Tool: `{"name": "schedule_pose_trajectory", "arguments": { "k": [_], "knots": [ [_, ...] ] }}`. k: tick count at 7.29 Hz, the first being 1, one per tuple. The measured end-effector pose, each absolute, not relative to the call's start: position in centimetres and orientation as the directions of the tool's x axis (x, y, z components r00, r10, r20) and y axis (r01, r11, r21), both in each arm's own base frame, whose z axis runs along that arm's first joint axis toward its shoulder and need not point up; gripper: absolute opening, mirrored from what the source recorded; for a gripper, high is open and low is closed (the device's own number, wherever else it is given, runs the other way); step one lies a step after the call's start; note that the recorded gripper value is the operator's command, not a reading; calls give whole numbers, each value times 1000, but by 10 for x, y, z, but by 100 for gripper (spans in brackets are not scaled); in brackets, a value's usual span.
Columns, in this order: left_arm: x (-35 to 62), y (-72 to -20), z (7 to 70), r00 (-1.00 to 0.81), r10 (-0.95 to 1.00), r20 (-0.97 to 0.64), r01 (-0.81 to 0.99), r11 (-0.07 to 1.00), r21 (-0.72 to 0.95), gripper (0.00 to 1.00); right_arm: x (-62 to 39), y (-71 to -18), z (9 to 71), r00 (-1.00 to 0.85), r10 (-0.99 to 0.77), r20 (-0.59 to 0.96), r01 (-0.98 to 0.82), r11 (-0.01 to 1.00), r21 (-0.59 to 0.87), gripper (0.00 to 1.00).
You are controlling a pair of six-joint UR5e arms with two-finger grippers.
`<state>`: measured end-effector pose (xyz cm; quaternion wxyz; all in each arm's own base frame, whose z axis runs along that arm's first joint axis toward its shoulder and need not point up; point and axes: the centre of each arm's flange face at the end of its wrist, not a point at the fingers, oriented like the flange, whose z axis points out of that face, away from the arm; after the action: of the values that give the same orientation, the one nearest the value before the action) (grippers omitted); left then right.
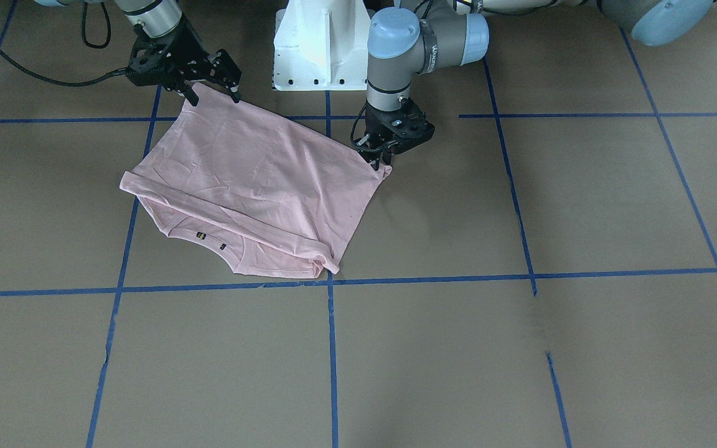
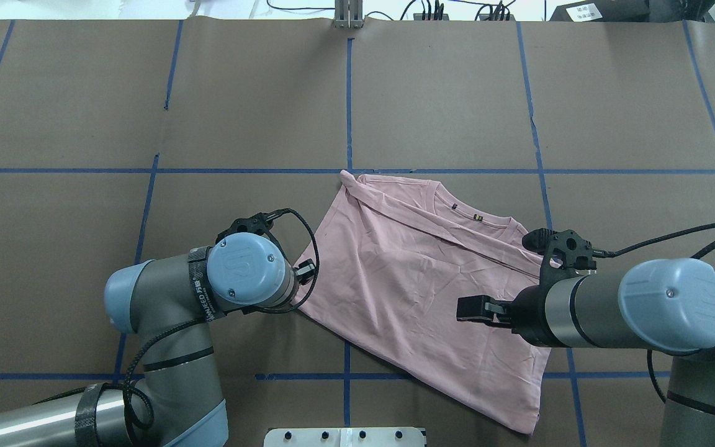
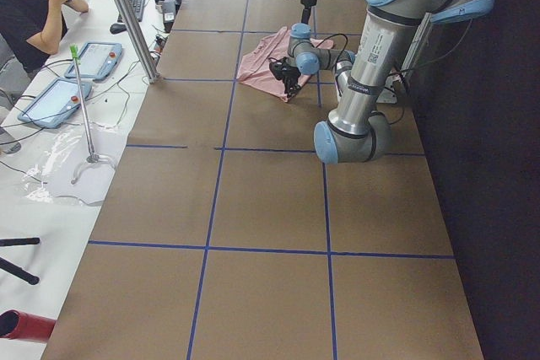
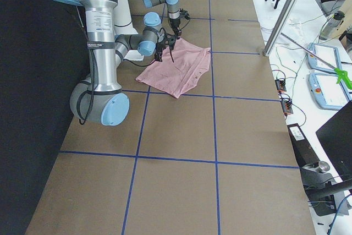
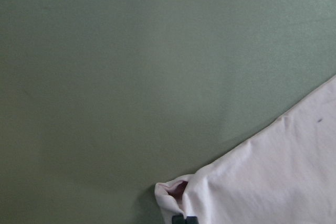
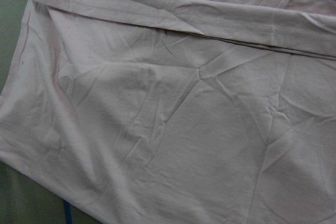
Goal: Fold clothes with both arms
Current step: 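Pull the shirt's edge with the left gripper to straighten it square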
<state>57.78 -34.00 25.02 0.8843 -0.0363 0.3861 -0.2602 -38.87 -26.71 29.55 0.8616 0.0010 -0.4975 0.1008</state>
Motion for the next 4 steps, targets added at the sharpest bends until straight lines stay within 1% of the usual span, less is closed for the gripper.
{"name": "schedule_pose_trajectory", "arguments": {
  "k": [1,2,3,4],
  "knots": [
    [581,-341,255,573,-491,-656,435,861,-264,92,-389,-267,296,485,172,857,-174,980,-98,100],
    [585,-342,260,579,-494,-649,439,859,-262,74,-389,-267,296,486,172,857,-173,980,-98,100],
    [586,-342,261,581,-496,-645,441,858,-262,22,-389,-267,296,486,172,857,-174,980,-98,100],
    [586,-343,261,578,-502,-643,446,854,-267,0,-389,-268,296,486,172,857,-174,980,-98,100]
  ]
}}
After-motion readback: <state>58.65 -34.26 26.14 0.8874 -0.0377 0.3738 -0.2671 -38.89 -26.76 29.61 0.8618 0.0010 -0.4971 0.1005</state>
